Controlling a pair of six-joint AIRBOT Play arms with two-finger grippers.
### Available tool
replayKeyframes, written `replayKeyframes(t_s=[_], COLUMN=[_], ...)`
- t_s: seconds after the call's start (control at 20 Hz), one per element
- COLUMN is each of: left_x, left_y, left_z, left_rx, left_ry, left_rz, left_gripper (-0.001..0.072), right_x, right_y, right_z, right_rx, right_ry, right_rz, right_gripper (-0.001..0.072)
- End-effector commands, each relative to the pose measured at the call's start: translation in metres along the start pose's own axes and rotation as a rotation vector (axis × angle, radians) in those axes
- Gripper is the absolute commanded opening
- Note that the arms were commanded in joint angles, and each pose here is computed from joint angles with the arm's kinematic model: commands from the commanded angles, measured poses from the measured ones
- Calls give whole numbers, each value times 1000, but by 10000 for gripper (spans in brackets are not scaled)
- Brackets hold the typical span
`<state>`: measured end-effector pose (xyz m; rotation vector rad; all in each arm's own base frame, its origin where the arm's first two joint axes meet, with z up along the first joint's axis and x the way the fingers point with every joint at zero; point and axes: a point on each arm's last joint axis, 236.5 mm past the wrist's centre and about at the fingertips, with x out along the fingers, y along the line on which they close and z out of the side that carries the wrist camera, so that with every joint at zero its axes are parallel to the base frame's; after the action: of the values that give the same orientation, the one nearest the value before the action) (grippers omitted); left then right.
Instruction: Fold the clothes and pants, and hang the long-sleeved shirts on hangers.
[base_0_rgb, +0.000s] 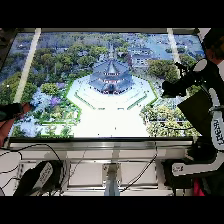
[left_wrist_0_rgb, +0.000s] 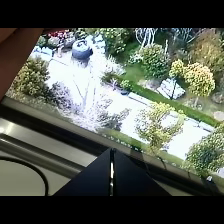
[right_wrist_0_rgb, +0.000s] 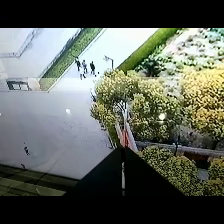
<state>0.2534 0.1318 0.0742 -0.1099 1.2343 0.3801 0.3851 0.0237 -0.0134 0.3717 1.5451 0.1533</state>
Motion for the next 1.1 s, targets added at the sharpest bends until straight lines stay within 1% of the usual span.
replayKeyframes(t_s=[0.0, 0.7, 0.85, 0.95, 1.05], left_x=[1, 1, 3, 11, 22], left_y=[-1, 1, 2, 10, 37], left_z=[0, 0, 7, 10, 4], left_rx=[-2, 4, 5, 20, 65], left_ry=[1, 2, -30, -47, -5], left_rz=[-6, 3, 6, 49, 167], left_gripper=[5, 6, 5, 5, 5], right_x=[0, 0, 0, 0, 0], right_y=[0, 0, 0, 0, 0], right_z=[0, 0, 0, 0, 0], right_rx=[0, 0, 0, 0, 0], right_ry=[0, 0, 0, 0, 0], right_rz=[0, 0, 0, 0, 0], right_gripper=[16, 16, 16, 16, 16])
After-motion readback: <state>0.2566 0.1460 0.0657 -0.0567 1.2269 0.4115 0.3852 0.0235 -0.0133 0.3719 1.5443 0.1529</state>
